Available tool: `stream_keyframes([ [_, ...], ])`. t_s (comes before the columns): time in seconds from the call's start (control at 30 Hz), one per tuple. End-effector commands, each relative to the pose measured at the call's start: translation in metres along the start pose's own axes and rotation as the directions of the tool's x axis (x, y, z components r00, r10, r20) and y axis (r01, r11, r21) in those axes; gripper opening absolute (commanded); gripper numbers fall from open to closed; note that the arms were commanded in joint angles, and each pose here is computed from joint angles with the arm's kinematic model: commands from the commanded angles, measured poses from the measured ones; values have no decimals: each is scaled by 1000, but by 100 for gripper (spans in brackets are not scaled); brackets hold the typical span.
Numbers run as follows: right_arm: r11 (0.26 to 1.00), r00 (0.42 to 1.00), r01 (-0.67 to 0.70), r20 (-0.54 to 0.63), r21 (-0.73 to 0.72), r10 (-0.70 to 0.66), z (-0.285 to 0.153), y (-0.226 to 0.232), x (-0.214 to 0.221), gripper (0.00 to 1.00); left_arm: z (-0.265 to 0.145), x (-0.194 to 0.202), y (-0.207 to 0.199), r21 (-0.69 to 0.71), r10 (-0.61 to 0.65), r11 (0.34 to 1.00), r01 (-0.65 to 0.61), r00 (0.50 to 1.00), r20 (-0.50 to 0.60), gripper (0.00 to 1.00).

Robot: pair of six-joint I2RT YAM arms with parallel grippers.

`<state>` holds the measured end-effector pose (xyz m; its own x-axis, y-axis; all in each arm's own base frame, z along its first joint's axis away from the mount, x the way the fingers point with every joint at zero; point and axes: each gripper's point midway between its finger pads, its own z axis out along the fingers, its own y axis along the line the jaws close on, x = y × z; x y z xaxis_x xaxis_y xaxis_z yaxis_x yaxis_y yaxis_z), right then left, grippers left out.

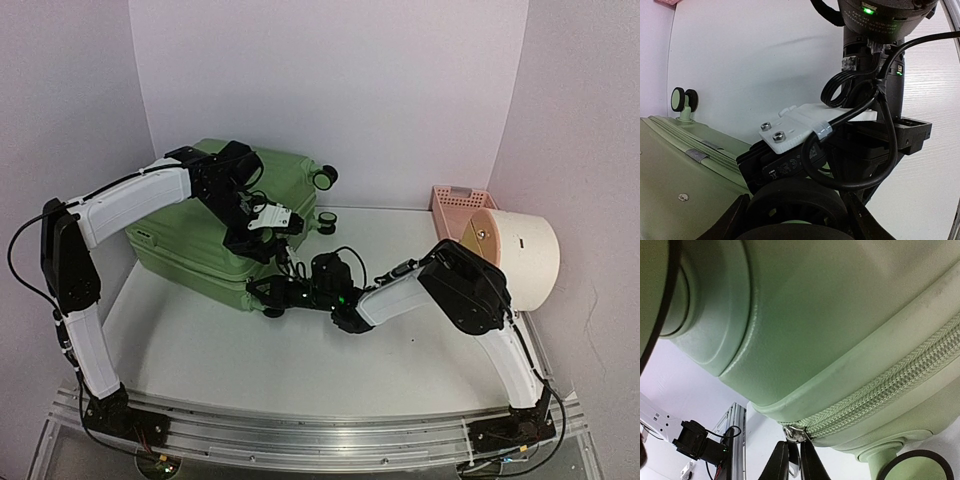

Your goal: Open, take out, and arrange the luggage

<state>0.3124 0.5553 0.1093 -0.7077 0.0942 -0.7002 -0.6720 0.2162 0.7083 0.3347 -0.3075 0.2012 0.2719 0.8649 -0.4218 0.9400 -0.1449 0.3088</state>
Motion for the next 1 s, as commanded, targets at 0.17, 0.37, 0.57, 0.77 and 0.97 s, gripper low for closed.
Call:
stream_keyframes([
  [0.17, 996, 996, -86, -33, 36, 87, 20, -14, 19, 0, -13, -23, 38, -126, -5, 992, 22, 992, 128, 0],
  [0.37, 983, 996, -74, 69, 168, 63, -14, -35, -10, 0, -20, -15, 16, -53, -5, 999, 11, 994, 105, 0],
  [0.57, 950, 987, -20, 159, 313, -31, -55, -66, -65, 0, -31, -2, -39, 166, -8, 986, -5, 997, 82, 0],
  [0.77, 907, 983, 70, 127, 416, -134, -74, -94, -94, 0, -38, 9, -79, 305, -40, 952, 26, 999, 37, 0],
  [0.97, 934, 974, 180, 74, 307, -212, -65, -69, -112, 0, -41, 8, -73, 266, -36, 964, 24, 999, 38, 0],
])
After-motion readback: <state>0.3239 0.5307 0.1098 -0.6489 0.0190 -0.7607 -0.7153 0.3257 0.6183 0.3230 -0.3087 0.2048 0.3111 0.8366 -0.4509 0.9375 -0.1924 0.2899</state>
